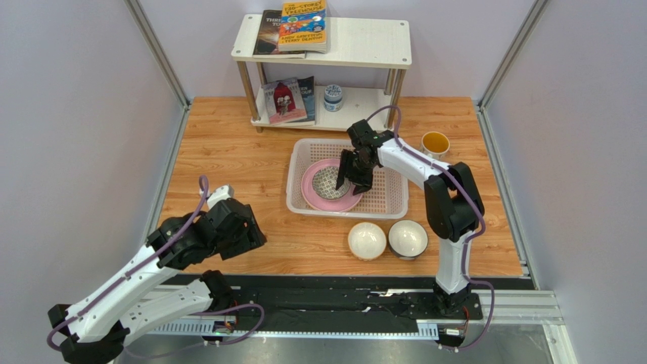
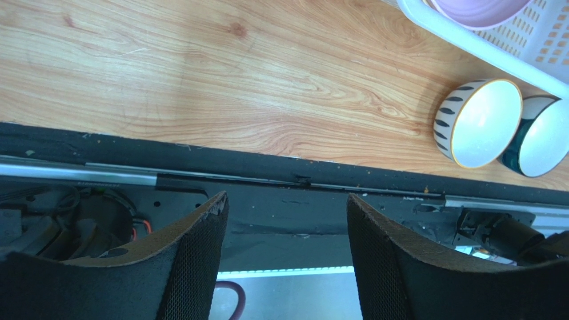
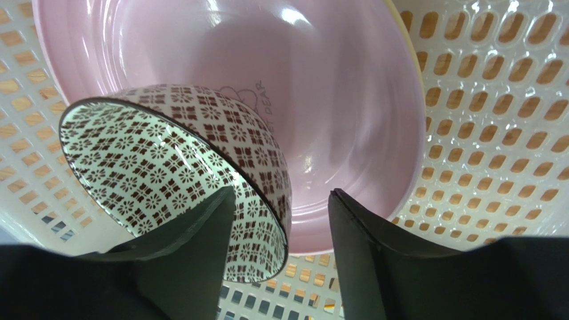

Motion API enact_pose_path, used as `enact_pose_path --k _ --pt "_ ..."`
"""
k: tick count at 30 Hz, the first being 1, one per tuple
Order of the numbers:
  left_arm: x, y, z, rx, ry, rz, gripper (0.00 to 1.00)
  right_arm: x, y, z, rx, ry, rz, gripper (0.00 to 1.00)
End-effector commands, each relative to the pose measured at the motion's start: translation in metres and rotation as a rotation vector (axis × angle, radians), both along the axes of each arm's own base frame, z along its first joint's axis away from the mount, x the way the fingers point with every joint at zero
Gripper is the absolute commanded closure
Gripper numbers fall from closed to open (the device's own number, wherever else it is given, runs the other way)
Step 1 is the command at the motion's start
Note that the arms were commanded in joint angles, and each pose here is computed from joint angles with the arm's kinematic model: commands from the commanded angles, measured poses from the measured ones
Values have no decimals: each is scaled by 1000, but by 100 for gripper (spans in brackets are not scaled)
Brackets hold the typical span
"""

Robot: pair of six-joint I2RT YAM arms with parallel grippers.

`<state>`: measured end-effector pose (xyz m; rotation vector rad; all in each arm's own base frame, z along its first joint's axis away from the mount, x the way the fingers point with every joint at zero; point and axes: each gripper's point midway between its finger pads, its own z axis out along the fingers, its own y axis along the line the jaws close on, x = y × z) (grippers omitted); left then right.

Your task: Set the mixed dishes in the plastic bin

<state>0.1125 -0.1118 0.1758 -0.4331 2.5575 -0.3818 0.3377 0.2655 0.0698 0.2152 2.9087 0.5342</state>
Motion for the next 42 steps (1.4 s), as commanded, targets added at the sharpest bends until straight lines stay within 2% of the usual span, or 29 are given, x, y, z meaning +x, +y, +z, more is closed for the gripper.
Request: enact_pose_path --k 1,6,11,13,15,16,21,23,27,30,35,38,42 --pt "9 -22 -3 -32 -6 -65 30 6 10 52 99 -129 -1 37" --pt "6 -60 -32 -32 129 -205 28 -2 2 101 123 -196 -4 34" --pt "22 -112 -38 -209 92 -268 28 -29 -22 157 125 -281 -12 33" --pt "26 -125 -46 -189 114 -290 29 -45 -37 175 126 -324 -29 33" --pt "26 -134 -58 -136 147 -320 28 -60 -48 171 116 -310 -45 33" --pt "27 -143 -57 -135 142 -334 28 -67 -56 183 133 -348 -62 33" --pt "14 -196 -74 -175 152 -393 28 -96 -78 173 126 -345 -106 33" --pt "11 -210 -82 -197 168 -376 28 -109 -85 166 124 -336 -116 33" --pt "22 -230 -97 -187 109 -320 28 -123 -93 164 132 -338 -129 33" --pt "31 -238 -95 -181 66 -304 28 -129 -97 164 126 -337 -128 33" --pt "42 -259 -67 -193 8 -351 28 -132 -103 166 114 -342 -128 33" --pt "43 -264 -63 -193 15 -355 28 -132 -105 166 114 -343 -137 33" --pt "42 -271 -79 -136 69 -364 28 -132 -108 168 118 -349 -138 33"
